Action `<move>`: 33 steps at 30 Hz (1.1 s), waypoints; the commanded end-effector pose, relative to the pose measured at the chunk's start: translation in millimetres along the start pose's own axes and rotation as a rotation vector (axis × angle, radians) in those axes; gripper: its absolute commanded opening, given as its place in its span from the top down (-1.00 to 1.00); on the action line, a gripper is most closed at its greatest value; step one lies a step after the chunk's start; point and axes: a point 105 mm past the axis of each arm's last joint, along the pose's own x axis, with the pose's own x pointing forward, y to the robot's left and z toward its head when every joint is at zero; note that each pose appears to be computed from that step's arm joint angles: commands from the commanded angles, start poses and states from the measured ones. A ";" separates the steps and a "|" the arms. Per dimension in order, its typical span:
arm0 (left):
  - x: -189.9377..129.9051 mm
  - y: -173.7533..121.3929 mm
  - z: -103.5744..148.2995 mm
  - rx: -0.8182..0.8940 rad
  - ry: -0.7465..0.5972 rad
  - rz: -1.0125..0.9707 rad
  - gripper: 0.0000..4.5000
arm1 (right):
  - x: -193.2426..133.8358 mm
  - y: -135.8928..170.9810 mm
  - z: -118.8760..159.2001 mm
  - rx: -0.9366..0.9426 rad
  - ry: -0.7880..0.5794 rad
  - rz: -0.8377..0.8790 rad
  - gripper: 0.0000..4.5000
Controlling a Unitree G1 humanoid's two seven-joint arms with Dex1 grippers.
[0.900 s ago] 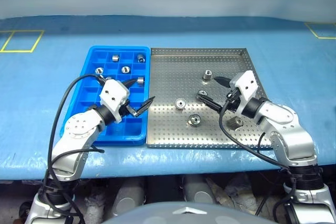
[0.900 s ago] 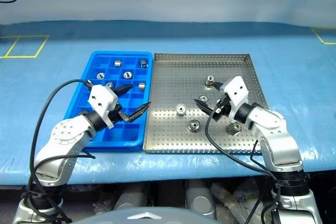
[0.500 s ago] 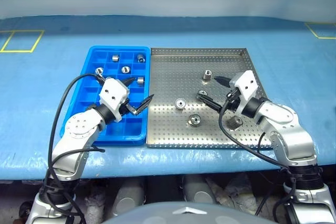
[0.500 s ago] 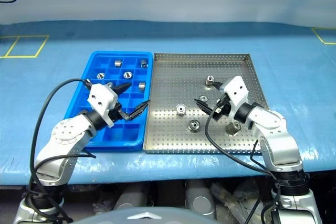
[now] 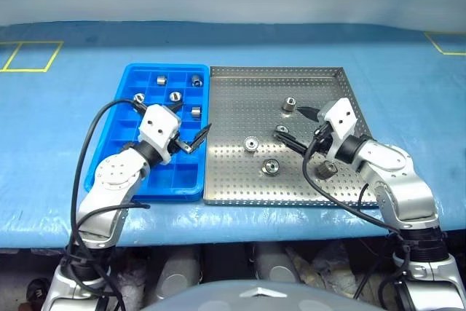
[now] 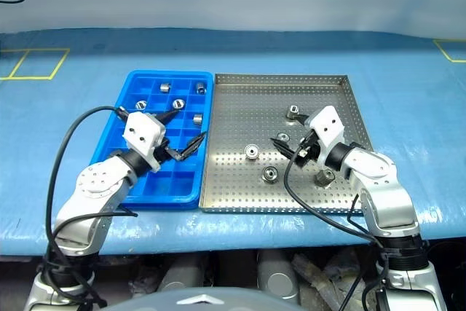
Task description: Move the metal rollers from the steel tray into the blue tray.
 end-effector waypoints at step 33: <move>95.4 -55.5 -29.6 0.193 0.272 -0.538 -0.93 | -27.6 2.0 6.4 -0.046 -0.033 -0.137 -0.99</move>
